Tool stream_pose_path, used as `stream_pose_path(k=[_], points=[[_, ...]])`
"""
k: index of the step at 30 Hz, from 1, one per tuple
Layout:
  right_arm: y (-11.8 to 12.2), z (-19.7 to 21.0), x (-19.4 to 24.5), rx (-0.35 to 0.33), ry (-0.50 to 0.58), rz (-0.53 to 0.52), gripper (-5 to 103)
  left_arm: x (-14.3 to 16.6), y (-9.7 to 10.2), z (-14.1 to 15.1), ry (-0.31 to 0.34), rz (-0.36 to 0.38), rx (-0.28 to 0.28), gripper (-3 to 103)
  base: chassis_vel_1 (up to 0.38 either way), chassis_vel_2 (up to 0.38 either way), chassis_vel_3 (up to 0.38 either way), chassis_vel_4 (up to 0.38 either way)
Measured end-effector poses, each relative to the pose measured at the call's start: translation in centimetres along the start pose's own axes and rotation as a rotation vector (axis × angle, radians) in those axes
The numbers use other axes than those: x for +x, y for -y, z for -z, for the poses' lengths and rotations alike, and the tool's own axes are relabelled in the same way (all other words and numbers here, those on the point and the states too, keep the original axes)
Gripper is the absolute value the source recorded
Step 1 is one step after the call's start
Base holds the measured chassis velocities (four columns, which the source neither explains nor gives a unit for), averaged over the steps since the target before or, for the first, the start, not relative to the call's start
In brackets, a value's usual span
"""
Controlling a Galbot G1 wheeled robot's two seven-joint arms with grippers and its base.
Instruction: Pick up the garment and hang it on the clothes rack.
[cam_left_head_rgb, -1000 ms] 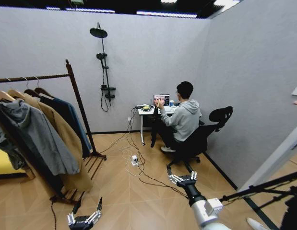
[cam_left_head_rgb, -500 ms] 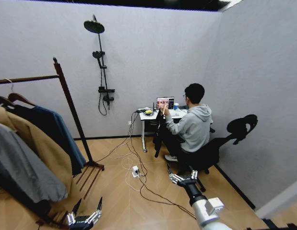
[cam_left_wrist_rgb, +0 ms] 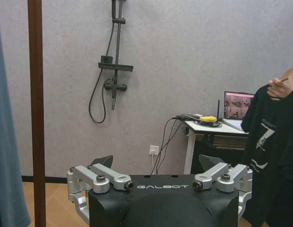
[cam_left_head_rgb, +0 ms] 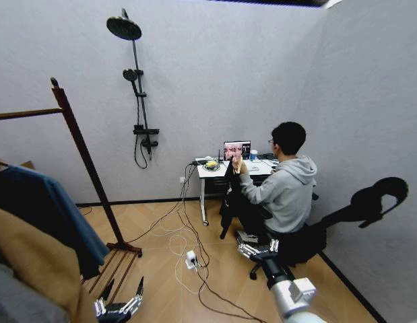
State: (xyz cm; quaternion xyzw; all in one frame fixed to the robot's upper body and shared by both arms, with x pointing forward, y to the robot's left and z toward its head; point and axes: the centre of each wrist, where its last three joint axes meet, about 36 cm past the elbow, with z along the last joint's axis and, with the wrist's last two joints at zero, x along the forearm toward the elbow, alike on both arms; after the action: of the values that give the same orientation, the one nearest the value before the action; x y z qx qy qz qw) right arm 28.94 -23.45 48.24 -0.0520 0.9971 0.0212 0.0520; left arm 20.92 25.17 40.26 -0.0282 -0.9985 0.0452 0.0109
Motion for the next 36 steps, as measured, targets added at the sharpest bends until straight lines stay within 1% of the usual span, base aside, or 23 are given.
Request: stream_pose_path(k=[9, 15, 18, 19, 21, 22, 25, 26, 28, 29, 30, 31, 32, 34, 35, 36], points=[[-0.1, -0.1, 0.1, -0.003, -0.002, 0.008, 100, 0.0, 0.0, 0.0, 0.0, 0.0, 0.0, 100, -0.312, 0.313, 0.316, -0.316], [1.0, 0.0, -0.9, 0.007, 0.005, 0.001, 100, 0.0, 0.0, 0.0, 0.0, 0.0, 0.0, 100, -0.267, 0.252, 0.215, -0.233], [2.8, 1.2, -2.8, -0.003, 0.022, -0.021, 100, 0.0, 0.0, 0.0, 0.0, 0.0, 0.0, 100, -0.064, 0.082, 0.041, -0.077], [2.8, 1.2, -2.8, -0.003, 0.022, -0.021, 100, 0.0, 0.0, 0.0, 0.0, 0.0, 0.0, 100, 0.0, 0.0, 0.0, 0.0], [3.9, 2.0, -4.0, -0.003, 0.035, -0.029, 100, 0.0, 0.0, 0.0, 0.0, 0.0, 0.0, 100, 0.016, -0.019, 0.011, 0.025], [3.9, 2.0, -4.0, -0.003, 0.035, -0.029, 100, 0.0, 0.0, 0.0, 0.0, 0.0, 0.0, 100, 0.031, -0.037, 0.022, 0.05], [5.9, 3.4, -6.6, 0.001, 0.05, -0.048, 100, 0.0, 0.0, 0.0, 0.0, 0.0, 0.0, 100, 0.055, -0.092, -0.074, 0.045], [5.9, 3.4, -6.6, 0.001, 0.05, -0.048, 100, 0.0, 0.0, 0.0, 0.0, 0.0, 0.0, 100, 0.068, -0.08, -0.084, 0.024], [8.0, 4.2, -8.3, 0.028, 0.05, -0.07, 100, 0.0, 0.0, 0.0, 0.0, 0.0, 0.0, 100, 0.011, -0.014, -0.033, 0.011], [8.0, 4.2, -8.3, 0.028, 0.05, -0.07, 100, 0.0, 0.0, 0.0, 0.0, 0.0, 0.0, 100, 0.0, 0.0, 0.0, 0.0], [8.7, 4.4, -8.8, 0.041, 0.047, -0.076, 100, 0.0, 0.0, 0.0, 0.0, 0.0, 0.0, 100, 0.0, 0.0, 0.0, 0.0], [10.0, 4.8, -9.8, 0.061, 0.042, -0.089, 100, 0.0, 0.0, 0.0, 0.0, 0.0, 0.0, 100, 0.0, 0.0, 0.0, 0.0], [10.0, 4.8, -9.8, 0.061, 0.042, -0.089, 100, 0.0, 0.0, 0.0, 0.0, 0.0, 0.0, 100, 0.0, 0.0, 0.0, 0.0], [11.5, 5.0, -11.4, 0.077, 0.037, -0.11, 100, 0.0, 0.0, 0.0, 0.0, 0.0, 0.0, 100, 0.0, 0.0, 0.0, 0.0], [11.5, 5.0, -11.4, 0.077, 0.037, -0.11, 100, 0.0, 0.0, 0.0, 0.0, 0.0, 0.0, 100, 0.0, 0.0, 0.0, 0.0], [12.1, 5.1, -12.2, 0.083, 0.033, -0.12, 100, 0.0, 0.0, 0.0, 0.0, 0.0, 0.0, 100, 0.0, 0.0, 0.0, 0.0]])
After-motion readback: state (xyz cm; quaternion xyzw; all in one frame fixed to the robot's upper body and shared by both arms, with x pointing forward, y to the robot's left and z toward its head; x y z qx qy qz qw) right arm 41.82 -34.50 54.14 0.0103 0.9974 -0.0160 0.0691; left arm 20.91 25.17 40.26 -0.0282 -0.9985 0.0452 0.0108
